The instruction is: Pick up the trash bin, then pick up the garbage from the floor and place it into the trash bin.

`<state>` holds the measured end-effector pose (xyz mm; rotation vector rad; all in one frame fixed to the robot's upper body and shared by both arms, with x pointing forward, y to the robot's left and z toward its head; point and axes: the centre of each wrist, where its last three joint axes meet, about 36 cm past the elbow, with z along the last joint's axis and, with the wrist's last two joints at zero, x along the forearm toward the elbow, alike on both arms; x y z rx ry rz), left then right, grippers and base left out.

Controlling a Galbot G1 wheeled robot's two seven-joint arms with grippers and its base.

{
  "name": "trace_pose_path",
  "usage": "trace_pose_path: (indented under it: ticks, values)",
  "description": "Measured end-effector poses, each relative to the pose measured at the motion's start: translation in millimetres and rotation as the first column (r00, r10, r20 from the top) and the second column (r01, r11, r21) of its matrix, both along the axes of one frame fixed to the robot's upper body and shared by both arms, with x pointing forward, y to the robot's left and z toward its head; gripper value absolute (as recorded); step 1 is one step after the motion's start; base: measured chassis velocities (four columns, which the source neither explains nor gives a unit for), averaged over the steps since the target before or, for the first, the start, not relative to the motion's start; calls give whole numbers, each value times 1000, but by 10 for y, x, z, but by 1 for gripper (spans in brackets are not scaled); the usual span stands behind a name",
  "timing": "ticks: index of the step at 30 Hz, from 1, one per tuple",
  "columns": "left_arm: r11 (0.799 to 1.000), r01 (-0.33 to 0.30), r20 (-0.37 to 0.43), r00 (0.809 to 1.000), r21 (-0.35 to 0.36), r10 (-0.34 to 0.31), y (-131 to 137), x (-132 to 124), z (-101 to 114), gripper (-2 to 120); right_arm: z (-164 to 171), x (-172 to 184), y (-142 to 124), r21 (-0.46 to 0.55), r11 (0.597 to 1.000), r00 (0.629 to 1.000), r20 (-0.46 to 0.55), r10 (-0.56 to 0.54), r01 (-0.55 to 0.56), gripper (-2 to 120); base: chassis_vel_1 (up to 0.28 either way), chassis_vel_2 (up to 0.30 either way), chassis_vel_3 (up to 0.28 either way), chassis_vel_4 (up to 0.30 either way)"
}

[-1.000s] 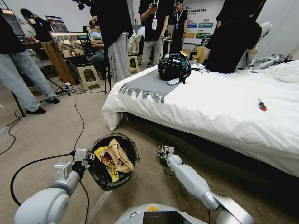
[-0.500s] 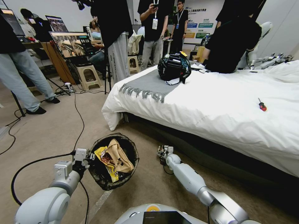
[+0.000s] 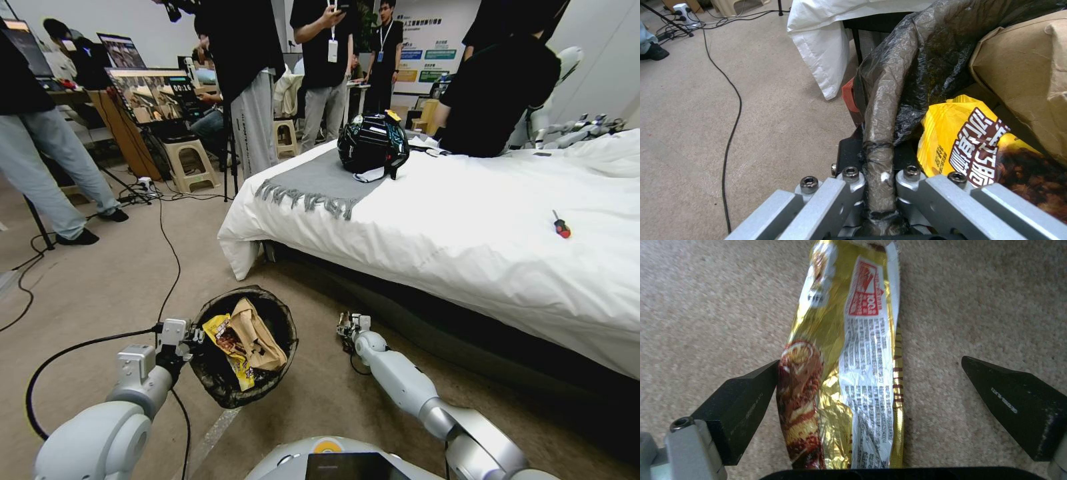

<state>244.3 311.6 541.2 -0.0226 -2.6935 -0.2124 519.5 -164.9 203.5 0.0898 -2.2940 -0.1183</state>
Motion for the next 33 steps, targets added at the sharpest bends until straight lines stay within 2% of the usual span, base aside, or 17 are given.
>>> trace_pose_path:
  ticks: [15,24,30,33]
  values:
    - [1000,-2,-3,1000,1,2,6,5,-15,1,-47,-7,-21,2,1000,1000,-5,-3,3,100,0,0,0,0]
    - [1000,-4,-4,1000,2,4,15,13,-23,1,-98,-21,-26,3,1000,1000,-8,-3,3,95,0,0,0,0]
    - [1000,-4,-3,1000,3,4,21,19,-31,1,-121,-35,-30,4,1000,1000,-11,-3,3,88,0,0,0,0]
    - [1000,-3,-2,1000,4,3,25,24,-34,1,-134,-48,-36,2,1000,1000,-12,-3,3,74,0,0,0,0]
